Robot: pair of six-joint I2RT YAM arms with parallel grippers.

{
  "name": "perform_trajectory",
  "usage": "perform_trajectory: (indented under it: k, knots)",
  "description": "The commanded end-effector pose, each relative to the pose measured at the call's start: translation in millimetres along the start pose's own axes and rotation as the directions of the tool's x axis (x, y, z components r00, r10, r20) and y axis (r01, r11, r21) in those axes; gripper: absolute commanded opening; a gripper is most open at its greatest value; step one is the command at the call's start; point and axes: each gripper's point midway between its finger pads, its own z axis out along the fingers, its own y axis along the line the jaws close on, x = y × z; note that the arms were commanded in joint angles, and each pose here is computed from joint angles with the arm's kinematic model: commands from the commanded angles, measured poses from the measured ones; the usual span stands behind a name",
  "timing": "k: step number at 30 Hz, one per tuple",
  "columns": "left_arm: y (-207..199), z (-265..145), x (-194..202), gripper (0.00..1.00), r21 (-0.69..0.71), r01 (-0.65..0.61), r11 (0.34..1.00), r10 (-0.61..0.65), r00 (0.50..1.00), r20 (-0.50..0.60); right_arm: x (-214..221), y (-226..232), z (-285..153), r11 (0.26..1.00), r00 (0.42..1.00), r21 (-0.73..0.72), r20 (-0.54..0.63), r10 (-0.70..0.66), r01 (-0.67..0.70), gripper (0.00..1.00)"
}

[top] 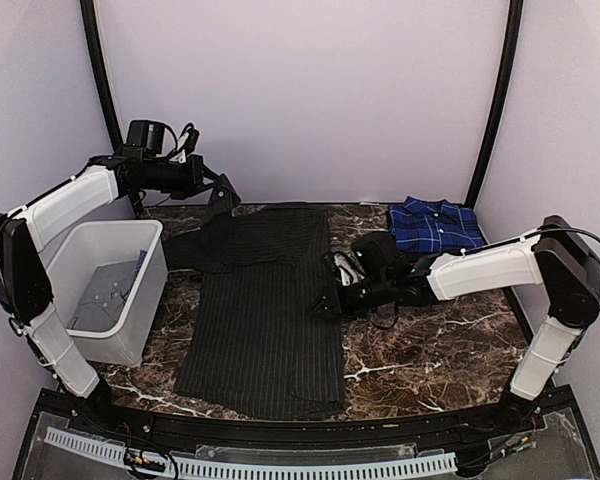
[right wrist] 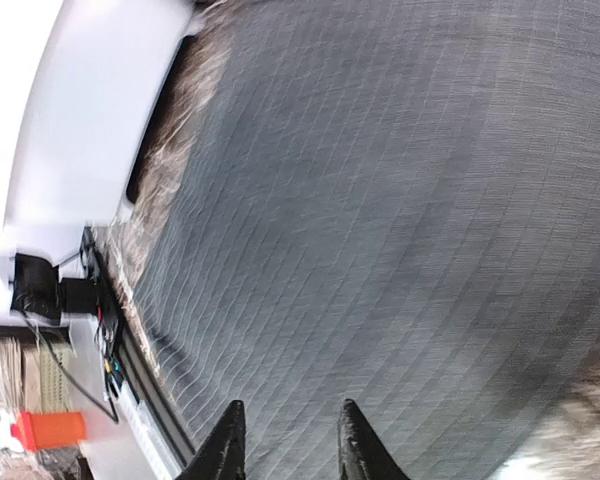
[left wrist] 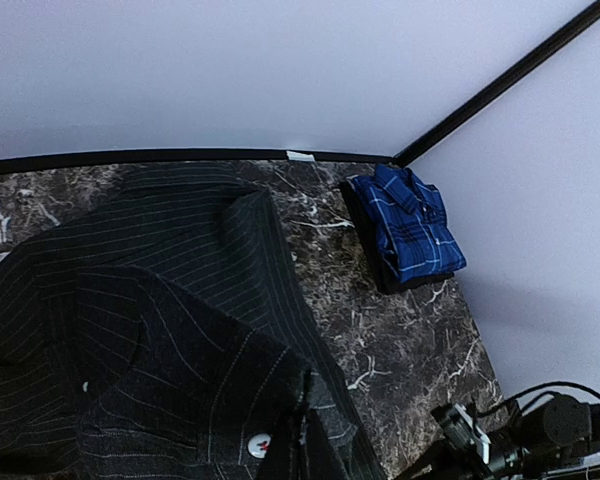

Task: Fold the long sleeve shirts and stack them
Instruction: Smooth out the 1/3-folded shirt at the center of the board.

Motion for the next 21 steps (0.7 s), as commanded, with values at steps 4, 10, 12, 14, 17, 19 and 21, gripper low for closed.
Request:
perform_trajectory:
  k: [4, 10, 12, 14, 17, 19, 21]
  knots:
    - [-56, -2, 27, 0.0, 0.139, -0.048, 0.989, 0.051, 0.998, -0.02, 24, -17, 8, 0.99, 0.995, -0.112, -0.06, 0.079, -0.086, 0.2]
    - [-51, 12, 50, 0.0, 0.141, -0.021, 0.99, 0.031, 0.997, -0.069, 67, -33, 1, 0.984, 0.985, -0.101, -0.109, 0.137, -0.148, 0.17]
    - [-53, 16, 54, 0.0, 0.148, -0.019, 0.989, 0.031, 0.996, -0.081, 82, -33, 1, 0.985, 0.981, -0.089, -0.137, 0.136, -0.149, 0.17]
    - [-56, 20, 58, 0.0, 0.157, -0.019, 0.987, 0.034, 0.995, -0.093, 95, -32, 1, 0.985, 0.977, -0.083, -0.161, 0.136, -0.151, 0.17]
    - [-61, 23, 64, 0.0, 0.171, -0.02, 0.985, 0.039, 0.993, -0.109, 113, -29, 0, 0.987, 0.972, -0.066, -0.193, 0.133, -0.148, 0.16]
    - [-64, 24, 67, 0.0, 0.177, -0.025, 0.984, 0.047, 0.992, -0.117, 120, -25, -4, 0.989, 0.972, -0.048, -0.198, 0.125, -0.137, 0.16]
    - [-67, 23, 69, 0.0, 0.183, -0.031, 0.983, 0.054, 0.991, -0.122, 123, -21, -11, 0.99, 0.975, -0.046, -0.187, 0.123, -0.133, 0.16]
